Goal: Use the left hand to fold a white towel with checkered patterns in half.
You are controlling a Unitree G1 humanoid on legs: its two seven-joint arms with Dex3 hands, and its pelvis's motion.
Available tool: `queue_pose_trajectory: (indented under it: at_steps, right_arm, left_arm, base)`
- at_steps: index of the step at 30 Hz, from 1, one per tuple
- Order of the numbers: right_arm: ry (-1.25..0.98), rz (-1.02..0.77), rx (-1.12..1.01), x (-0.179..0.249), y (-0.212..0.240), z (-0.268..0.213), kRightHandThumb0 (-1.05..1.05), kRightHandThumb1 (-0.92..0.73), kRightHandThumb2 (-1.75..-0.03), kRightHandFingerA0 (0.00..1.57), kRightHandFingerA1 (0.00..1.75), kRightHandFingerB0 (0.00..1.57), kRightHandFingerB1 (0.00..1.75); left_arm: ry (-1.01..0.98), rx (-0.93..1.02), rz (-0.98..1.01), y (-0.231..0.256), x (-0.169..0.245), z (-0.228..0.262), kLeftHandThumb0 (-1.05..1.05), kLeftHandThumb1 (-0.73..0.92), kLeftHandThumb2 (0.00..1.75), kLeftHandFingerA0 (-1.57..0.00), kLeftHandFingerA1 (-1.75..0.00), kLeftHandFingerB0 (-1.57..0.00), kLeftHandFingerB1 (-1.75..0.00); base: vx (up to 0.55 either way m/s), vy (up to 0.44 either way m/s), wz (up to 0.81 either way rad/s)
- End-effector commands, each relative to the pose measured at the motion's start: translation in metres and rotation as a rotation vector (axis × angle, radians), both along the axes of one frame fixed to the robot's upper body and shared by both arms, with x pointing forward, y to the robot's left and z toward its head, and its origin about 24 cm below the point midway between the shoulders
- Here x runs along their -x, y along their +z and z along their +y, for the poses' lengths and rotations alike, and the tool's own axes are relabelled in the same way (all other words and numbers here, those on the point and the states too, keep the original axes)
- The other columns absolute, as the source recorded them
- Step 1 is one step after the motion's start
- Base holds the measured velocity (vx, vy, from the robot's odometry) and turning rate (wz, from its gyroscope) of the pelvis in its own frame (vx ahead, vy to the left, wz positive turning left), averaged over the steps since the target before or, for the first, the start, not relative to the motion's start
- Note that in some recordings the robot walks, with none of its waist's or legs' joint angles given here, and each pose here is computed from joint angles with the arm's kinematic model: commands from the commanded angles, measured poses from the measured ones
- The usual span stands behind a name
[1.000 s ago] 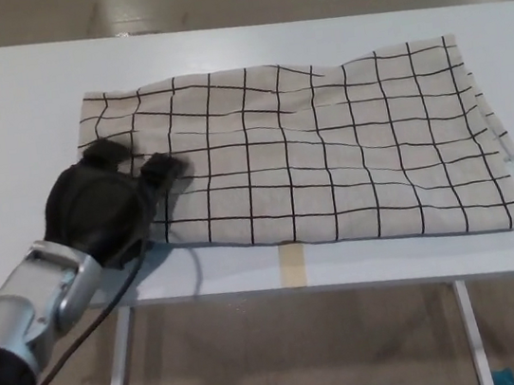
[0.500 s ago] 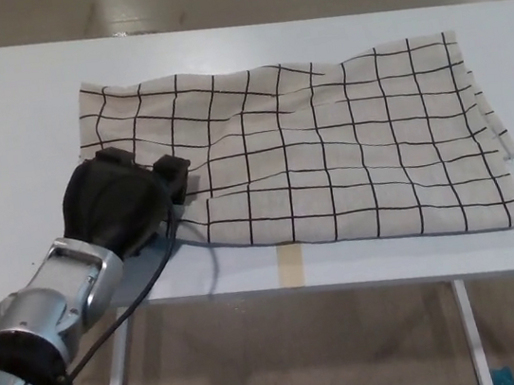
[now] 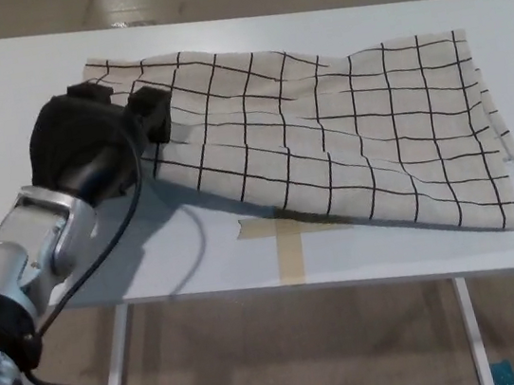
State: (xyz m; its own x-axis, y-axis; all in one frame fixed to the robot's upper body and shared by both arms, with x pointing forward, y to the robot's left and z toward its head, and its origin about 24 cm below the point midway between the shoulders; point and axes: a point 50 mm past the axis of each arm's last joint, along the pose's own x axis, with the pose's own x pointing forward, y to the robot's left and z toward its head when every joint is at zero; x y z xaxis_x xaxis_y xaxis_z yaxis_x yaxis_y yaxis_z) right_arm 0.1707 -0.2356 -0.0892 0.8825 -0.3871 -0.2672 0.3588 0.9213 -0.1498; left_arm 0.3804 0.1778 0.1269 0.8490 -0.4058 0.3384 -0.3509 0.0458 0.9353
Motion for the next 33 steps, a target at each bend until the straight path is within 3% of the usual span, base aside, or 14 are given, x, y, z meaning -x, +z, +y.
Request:
queue_pose_trajectory:
  at_steps: [1,17,18,20,21,22,24,25,26,27,28,30,31,33]
  right_arm:
    - [-0.013,-0.005,0.001,0.003,0.0,-0.003,-0.58,-0.71,-0.62,0.46,0.48,0.42,0.37]
    - [-0.008,-0.007,0.006,0.004,0.0,-0.003,-0.57,-0.71,-0.62,0.47,0.49,0.45,0.38]
    - [-0.008,-0.007,0.005,0.004,0.0,-0.004,-0.57,-0.71,-0.62,0.48,0.5,0.46,0.38]
    - [-0.009,-0.009,0.004,0.004,0.0,-0.004,-0.57,-0.71,-0.62,0.5,0.54,0.48,0.39]
    - [-0.009,-0.011,0.004,0.004,0.0,-0.004,-0.57,-0.71,-0.62,0.5,0.54,0.48,0.39]
    - [-0.007,-0.015,0.004,0.003,0.001,-0.003,-0.57,-0.71,-0.62,0.52,0.58,0.5,0.39]
    - [-0.007,-0.018,0.004,0.002,0.002,-0.003,-0.57,-0.71,-0.62,0.52,0.58,0.5,0.39]
    - [-0.009,-0.024,0.005,0.001,0.003,-0.003,-0.57,-0.71,-0.62,0.55,0.62,0.52,0.4]
    - [-0.009,-0.025,0.006,0.0,0.003,-0.003,-0.57,-0.71,-0.62,0.55,0.62,0.52,0.4]
    - [-0.009,-0.026,0.006,0.0,0.003,-0.003,-0.57,-0.71,-0.62,0.55,0.63,0.52,0.4]
    - [-0.009,-0.026,0.003,-0.001,0.003,-0.003,-0.57,-0.71,-0.62,0.55,0.67,0.53,0.4]
    - [-0.012,-0.028,-0.005,-0.003,0.004,-0.002,-0.57,-0.71,-0.62,0.55,0.68,0.54,0.4]
    - [-0.013,-0.03,-0.009,-0.005,0.004,-0.002,-0.57,-0.71,-0.62,0.55,0.65,0.56,0.41]
    - [-0.013,-0.031,-0.008,-0.007,0.005,-0.002,-0.57,-0.71,-0.62,0.55,0.65,0.56,0.41]
  left_arm:
    - [-0.041,0.026,-0.186,0.047,-0.006,0.002,-0.24,0.64,0.56,-0.79,-1.75,-0.59,-1.73]
    - [-0.155,-0.025,-0.343,0.085,-0.005,-0.022,-0.25,0.64,0.54,-0.79,-1.75,-0.59,-1.75]
    - [-0.178,-0.03,-0.339,0.085,-0.005,-0.029,-0.35,0.45,0.79,-1.15,-1.44,-0.89,-1.31]
    - [-0.24,-0.047,-0.337,0.084,-0.003,-0.043,-0.32,0.45,0.8,-1.16,-1.43,-0.9,-1.29]
    - [-0.262,-0.053,-0.34,0.084,-0.001,-0.047,-0.32,0.45,0.8,-1.16,-1.43,-0.9,-1.29]
    - [-0.355,-0.091,-0.34,0.082,0.004,-0.064,-0.21,0.63,0.56,-0.86,-1.75,-0.61,-1.74]
    - [-0.407,-0.116,-0.335,0.081,0.007,-0.072,-0.2,0.62,0.56,-0.86,-1.75,-0.63,-1.71]
    - [-0.489,-0.153,-0.318,0.079,0.012,-0.085,-0.2,0.58,0.58,-0.89,-1.73,-0.72,-1.59]
    - [-0.51,-0.162,-0.314,0.078,0.013,-0.088,-0.2,0.58,0.58,-0.89,-1.73,-0.72,-1.59]
    - [-0.54,-0.178,-0.314,0.077,0.015,-0.093,-0.26,0.54,0.58,-0.92,-1.69,-0.99,-1.11]
    - [-0.591,-0.195,-0.314,0.075,0.019,-0.102,-0.3,0.49,0.57,-0.95,-1.66,-1.07,-0.65]
    - [-0.68,-0.223,-0.314,0.07,0.027,-0.117,-0.29,0.51,0.55,-0.98,-1.62,-1.11,-0.71]
    - [-0.731,-0.244,-0.31,0.066,0.032,-0.127,-0.27,0.52,0.58,-0.96,-1.65,-0.8,-1.57]
    - [-0.769,-0.261,-0.306,0.063,0.035,-0.134,-0.27,0.52,0.58,-0.96,-1.65,-0.8,-1.57]
  base:
    - [0.0,0.0,0.0]
    - [0.0,0.0,0.0]
    - [0.0,0.0,0.0]
    - [0.0,0.0,0.0]
    - [0.0,0.0,0.0]
    - [0.0,0.0,0.0]
    - [0.0,0.0,0.0]
    - [0.0,0.0,0.0]
    - [0.0,0.0,0.0]
    - [0.0,0.0,0.0]
    - [0.0,0.0,0.0]
    - [0.0,0.0,0.0]
    - [0.0,0.0,0.0]
    - [0.0,0.0,0.0]
